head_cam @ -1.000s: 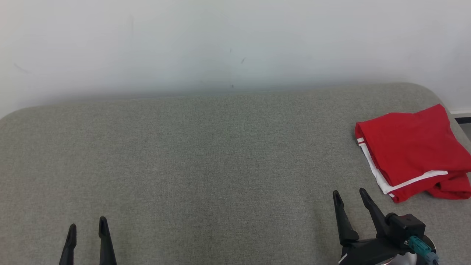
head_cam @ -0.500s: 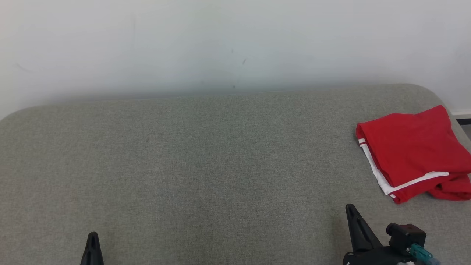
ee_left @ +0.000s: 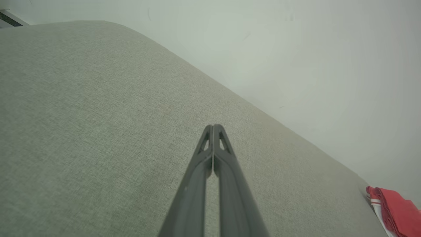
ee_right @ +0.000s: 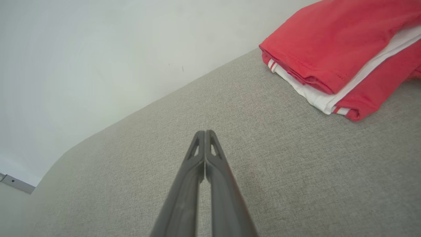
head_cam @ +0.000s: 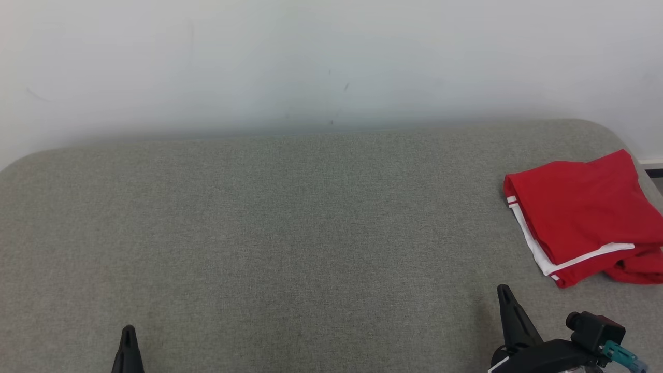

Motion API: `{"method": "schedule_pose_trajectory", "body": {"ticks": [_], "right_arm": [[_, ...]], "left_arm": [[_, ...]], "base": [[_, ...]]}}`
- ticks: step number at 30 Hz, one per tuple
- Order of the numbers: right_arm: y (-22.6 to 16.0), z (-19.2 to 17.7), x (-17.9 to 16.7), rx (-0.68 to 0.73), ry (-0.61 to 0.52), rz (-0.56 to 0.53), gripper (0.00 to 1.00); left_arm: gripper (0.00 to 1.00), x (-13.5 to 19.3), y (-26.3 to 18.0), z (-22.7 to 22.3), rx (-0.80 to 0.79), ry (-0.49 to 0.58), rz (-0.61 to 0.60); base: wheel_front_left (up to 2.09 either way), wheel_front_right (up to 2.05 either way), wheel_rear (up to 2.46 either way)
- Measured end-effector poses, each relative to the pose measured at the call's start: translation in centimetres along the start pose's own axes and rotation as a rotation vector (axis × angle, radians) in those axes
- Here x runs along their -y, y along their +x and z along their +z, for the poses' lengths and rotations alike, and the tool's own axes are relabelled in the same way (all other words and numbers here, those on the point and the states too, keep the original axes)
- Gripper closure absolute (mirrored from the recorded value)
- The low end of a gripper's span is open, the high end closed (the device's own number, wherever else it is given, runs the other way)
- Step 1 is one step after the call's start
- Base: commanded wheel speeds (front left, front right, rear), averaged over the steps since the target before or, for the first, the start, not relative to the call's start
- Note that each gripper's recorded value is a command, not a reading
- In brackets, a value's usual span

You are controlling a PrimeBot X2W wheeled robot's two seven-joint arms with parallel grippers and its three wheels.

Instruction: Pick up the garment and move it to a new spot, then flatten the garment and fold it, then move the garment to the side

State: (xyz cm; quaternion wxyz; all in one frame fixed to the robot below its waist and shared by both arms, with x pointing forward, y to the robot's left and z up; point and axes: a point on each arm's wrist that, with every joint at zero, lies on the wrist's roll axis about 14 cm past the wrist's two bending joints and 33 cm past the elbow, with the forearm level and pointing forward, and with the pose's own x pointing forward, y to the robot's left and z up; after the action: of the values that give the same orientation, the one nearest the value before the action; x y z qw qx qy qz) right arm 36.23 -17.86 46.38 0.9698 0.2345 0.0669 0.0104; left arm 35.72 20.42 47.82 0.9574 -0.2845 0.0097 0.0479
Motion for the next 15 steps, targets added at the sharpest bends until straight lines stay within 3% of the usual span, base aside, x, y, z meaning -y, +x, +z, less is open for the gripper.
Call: {"method": "schedule_pose_trajectory", "body": {"ticks": [15], "right_arm": [[0.56, 0.9, 0.16, 0.021, 0.229, -0.013, 1.0]], "left_arm": [[1.0, -0.23, 0.72, 0.1, -0.02, -0.204, 0.02]], "base": [[0.0, 0.0, 0.0]]}}
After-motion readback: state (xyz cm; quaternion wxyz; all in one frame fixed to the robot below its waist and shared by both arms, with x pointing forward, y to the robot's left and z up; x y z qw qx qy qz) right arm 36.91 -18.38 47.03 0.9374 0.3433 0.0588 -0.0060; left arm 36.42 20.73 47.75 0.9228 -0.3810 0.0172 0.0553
